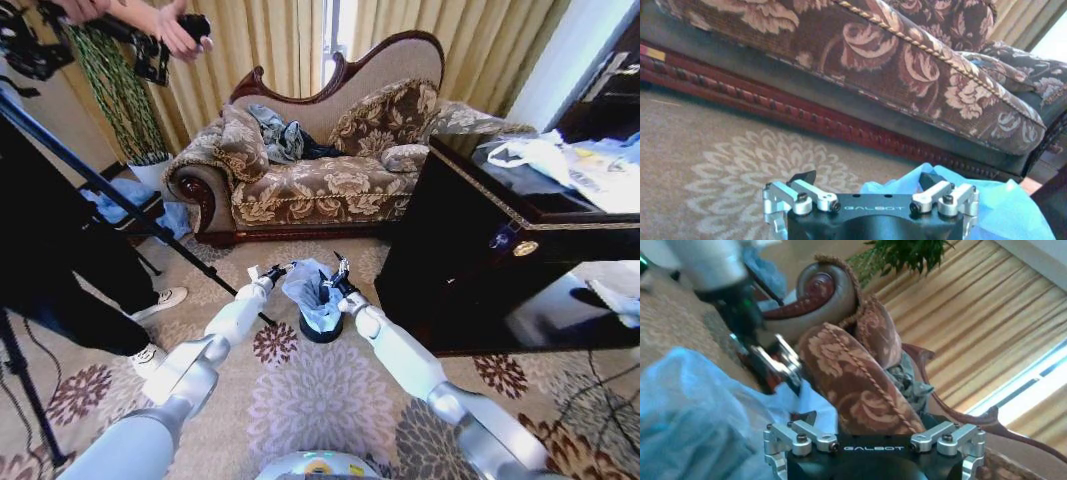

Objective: Place a garbage bag over the trash bin.

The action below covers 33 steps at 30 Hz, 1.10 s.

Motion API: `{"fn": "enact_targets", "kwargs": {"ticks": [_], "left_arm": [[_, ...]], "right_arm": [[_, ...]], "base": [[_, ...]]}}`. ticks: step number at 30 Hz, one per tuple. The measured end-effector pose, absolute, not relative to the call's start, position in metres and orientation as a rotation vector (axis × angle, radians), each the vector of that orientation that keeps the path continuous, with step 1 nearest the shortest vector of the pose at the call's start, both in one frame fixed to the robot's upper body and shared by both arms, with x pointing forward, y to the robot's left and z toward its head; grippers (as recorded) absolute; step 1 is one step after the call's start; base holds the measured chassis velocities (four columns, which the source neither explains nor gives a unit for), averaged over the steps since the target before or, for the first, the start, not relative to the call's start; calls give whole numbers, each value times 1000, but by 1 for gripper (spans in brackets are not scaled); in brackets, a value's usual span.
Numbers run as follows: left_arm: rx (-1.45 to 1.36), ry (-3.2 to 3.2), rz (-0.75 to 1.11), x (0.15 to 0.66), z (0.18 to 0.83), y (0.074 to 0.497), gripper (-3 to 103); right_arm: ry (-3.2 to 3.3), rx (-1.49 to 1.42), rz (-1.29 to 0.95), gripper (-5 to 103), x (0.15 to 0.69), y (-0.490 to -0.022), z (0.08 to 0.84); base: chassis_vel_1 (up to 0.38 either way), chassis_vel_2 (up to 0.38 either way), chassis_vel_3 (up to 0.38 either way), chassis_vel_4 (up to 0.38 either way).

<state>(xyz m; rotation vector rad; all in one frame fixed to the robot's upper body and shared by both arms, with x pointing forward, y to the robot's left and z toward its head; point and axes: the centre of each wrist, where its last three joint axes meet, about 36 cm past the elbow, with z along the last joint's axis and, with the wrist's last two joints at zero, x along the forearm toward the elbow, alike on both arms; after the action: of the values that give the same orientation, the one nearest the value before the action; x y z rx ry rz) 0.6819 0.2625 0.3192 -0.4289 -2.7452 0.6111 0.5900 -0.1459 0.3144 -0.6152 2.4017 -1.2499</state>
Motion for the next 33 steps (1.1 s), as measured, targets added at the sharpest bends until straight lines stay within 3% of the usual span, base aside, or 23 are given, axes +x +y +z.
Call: {"fn": "enact_targets", "kwargs": {"ticks": [6, 18, 27, 33], "left_arm": [[-450, -2741, 611, 679, 318, 260, 100], [-506, -2747, 638, 675, 326, 251, 100], [-530, -2748, 656, 667, 333, 253, 100], [-569, -2736, 698, 658, 341, 247, 100]], "right_arm": [[2370, -535, -1294, 100, 607, -110, 300], [2404, -346, -1349, 103, 629, -106, 293], [2497, -266, -1344, 99, 643, -105, 295], [2592, -217, -1368, 90, 656, -108, 295]], "base": [[0, 0, 0, 0], [0, 0, 0, 0], [0, 0, 0, 0], [0, 0, 0, 0]]}}
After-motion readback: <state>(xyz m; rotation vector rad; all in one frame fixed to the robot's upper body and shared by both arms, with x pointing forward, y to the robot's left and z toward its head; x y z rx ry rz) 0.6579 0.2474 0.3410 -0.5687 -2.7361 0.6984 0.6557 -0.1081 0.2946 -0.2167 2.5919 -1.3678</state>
